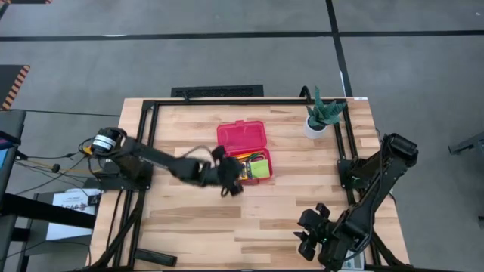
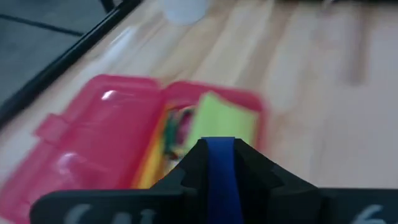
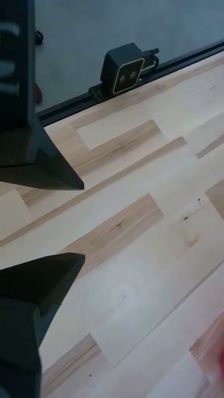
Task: Pack school essentials
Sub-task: Put the blue eraser into the supply box
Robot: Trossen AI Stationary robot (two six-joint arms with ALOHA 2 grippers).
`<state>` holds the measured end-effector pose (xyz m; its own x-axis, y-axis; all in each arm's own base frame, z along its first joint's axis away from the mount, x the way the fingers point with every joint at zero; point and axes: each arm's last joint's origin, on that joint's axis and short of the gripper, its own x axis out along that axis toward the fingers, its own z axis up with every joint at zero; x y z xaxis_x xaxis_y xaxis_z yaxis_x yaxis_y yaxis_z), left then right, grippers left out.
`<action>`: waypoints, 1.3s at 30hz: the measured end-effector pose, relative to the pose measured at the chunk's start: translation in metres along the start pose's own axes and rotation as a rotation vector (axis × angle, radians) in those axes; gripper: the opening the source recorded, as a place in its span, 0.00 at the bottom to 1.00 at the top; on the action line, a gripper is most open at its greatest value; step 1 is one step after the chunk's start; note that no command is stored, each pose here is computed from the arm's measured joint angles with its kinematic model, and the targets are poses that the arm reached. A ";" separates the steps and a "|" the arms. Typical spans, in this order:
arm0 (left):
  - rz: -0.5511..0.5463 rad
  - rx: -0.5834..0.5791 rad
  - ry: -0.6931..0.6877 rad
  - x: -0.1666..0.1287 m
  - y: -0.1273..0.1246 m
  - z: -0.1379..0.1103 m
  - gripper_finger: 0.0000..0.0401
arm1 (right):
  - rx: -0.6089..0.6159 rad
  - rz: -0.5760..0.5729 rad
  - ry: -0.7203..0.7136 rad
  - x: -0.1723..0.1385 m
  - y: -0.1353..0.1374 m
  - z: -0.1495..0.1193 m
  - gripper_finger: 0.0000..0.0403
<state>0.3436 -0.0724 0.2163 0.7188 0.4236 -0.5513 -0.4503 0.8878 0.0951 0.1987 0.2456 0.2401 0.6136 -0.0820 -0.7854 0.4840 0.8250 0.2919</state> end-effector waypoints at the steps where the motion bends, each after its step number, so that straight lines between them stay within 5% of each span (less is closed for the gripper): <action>1: 0.011 0.024 0.026 0.005 0.009 0.002 0.11 | 0.000 0.000 0.000 0.000 0.000 0.000 0.45; 6: -0.039 0.107 0.088 0.027 0.040 0.005 0.09 | -0.008 0.001 0.002 -0.001 0.000 -0.002 0.45; 13: -0.067 0.076 0.127 0.050 0.073 -0.017 0.13 | -0.024 -0.023 0.006 -0.001 -0.003 -0.003 0.45; 21: -0.178 0.062 0.130 0.056 0.081 -0.027 0.11 | -0.034 -0.039 0.008 -0.001 -0.004 -0.003 0.45; 39: -0.169 0.091 0.150 0.085 0.082 -0.044 0.13 | -0.032 -0.039 0.011 -0.003 -0.005 -0.005 0.45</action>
<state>0.3448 0.0284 0.1408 0.6900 0.2421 -0.6821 -0.2754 0.9593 0.0619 0.1918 0.2445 0.2385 0.5877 -0.1089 -0.8017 0.4869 0.8389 0.2430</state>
